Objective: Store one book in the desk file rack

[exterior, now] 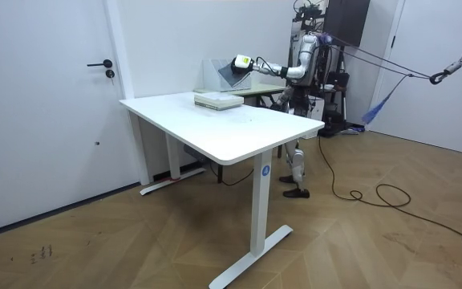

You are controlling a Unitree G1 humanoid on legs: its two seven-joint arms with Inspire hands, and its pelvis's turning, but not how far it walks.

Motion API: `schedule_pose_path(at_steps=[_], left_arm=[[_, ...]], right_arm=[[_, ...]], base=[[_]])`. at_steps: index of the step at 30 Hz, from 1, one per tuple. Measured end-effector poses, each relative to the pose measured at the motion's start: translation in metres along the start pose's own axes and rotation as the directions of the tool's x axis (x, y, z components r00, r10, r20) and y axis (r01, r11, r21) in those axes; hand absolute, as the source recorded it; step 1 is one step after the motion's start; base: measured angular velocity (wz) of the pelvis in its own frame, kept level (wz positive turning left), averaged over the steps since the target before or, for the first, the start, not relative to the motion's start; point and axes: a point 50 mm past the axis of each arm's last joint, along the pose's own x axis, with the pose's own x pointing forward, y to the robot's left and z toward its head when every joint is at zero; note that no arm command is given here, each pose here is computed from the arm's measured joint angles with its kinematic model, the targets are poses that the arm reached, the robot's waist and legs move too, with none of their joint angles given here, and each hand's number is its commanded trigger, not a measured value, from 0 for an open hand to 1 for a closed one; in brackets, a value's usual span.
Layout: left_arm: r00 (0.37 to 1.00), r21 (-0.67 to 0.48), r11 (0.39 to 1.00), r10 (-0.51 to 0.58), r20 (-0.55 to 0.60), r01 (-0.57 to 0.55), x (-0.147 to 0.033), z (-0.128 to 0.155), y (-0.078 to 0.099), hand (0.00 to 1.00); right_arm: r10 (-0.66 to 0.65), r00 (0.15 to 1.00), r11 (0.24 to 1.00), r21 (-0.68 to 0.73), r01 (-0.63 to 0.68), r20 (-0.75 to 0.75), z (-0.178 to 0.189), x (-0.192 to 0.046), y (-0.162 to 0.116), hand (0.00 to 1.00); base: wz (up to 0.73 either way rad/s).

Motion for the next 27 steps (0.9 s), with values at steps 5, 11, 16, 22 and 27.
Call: schedule_pose_path(at_steps=[5,11,16,22,27], left_arm=[[0.997,-0.084,0.996,-0.002,0.081,0.008,-0.009,0.01,-0.001,1.0],[0.992,-0.263,0.963,-0.025,0.122,0.057,-0.01,0.016,-0.001,1.0],[0.988,-0.459,0.883,-0.031,0.151,0.098,-0.018,0.017,0.001,1.0],[0.983,-0.676,0.717,-0.067,0.172,0.167,-0.028,0.01,0.002,1.0],[0.974,-0.747,0.629,-0.077,0.215,0.215,-0.031,0.007,0.009,1.0]], right_arm=[[0.105,0.973,0.989,-0.12,-0.081,0.204,0.043,-0.005,0.012,0.0],[0.206,0.92,0.972,-0.181,-0.152,0.335,0.07,-0.017,0.019,0.0],[0.27,0.828,0.96,-0.2,-0.195,0.491,0.105,-0.037,0.018,0.0],[0.323,0.718,0.942,-0.137,-0.306,0.617,0.125,-0.055,0.01,0.0],[0.334,0.595,0.917,-0.106,-0.384,0.731,0.143,-0.073,-0.007,0.0]], base=[[0.03],[0.07],[0.02],[0.01],[-0.01]])
